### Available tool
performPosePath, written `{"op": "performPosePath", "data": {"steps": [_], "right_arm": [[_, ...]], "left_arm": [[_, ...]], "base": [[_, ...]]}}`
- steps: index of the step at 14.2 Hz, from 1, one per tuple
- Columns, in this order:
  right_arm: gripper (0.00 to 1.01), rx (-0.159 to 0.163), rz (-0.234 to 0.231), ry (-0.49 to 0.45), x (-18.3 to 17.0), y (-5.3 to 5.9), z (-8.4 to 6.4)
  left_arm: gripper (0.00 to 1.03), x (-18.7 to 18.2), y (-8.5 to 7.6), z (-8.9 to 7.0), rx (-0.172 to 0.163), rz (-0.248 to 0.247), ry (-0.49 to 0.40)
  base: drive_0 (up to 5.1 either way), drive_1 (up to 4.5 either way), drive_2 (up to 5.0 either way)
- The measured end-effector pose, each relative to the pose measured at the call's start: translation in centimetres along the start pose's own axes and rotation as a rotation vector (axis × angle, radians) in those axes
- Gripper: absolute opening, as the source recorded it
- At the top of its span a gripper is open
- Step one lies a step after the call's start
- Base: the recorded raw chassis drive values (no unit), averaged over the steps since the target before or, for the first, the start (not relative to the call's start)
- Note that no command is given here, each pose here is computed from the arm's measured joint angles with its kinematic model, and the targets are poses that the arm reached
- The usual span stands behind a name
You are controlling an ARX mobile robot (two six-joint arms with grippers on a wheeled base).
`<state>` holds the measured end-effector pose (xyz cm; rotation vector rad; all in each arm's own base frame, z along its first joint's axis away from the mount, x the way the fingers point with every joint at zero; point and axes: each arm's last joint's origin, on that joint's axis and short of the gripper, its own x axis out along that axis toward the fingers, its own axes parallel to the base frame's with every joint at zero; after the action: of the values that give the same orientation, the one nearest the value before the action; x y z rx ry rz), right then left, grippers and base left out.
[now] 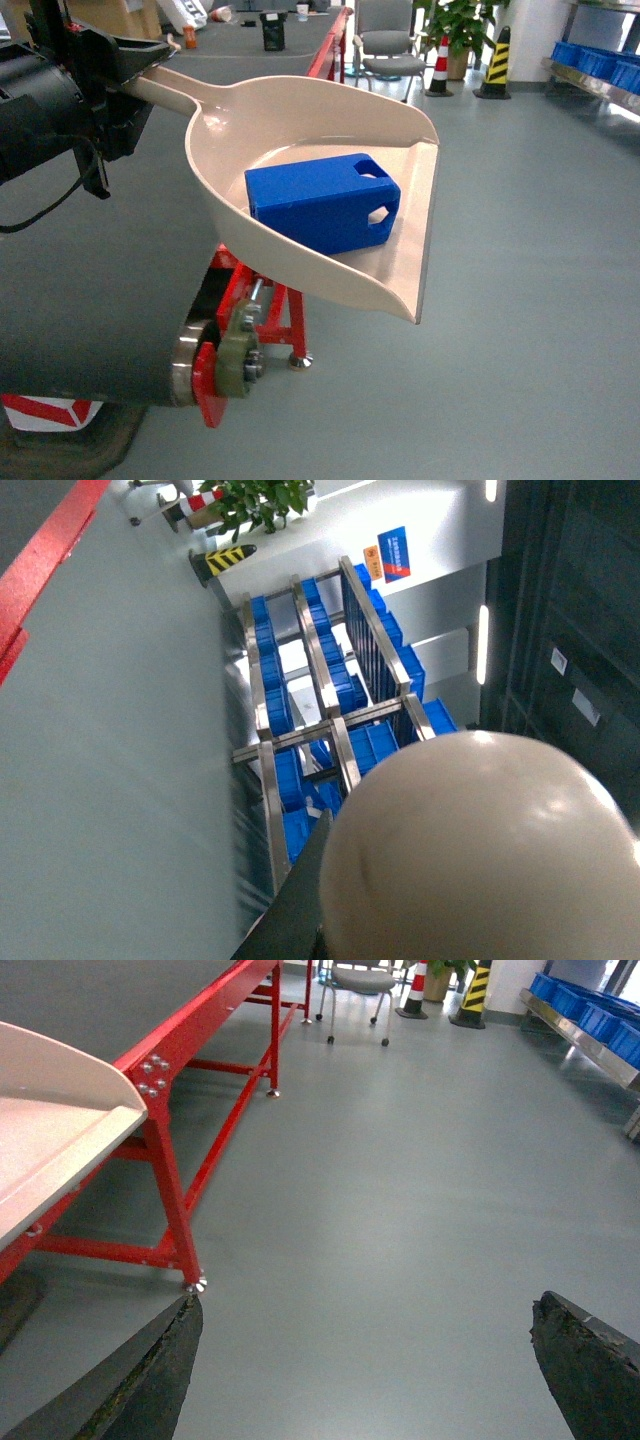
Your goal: Place part in tray to right shelf
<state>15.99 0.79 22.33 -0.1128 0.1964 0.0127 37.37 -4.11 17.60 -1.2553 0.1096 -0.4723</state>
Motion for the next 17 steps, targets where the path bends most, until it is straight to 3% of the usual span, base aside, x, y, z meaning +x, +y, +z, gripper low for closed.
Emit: {"op": "performPosePath", "data": {"steps": [17], "right_arm": [[0.98,0.000,0.000,0.000,0.00,-0.01,0.00]], "left_arm": [[0.14,0.00,0.02,0.00,0.000,0.003,0.000]], "base": [[5.1,-2.37,-2.4]]}}
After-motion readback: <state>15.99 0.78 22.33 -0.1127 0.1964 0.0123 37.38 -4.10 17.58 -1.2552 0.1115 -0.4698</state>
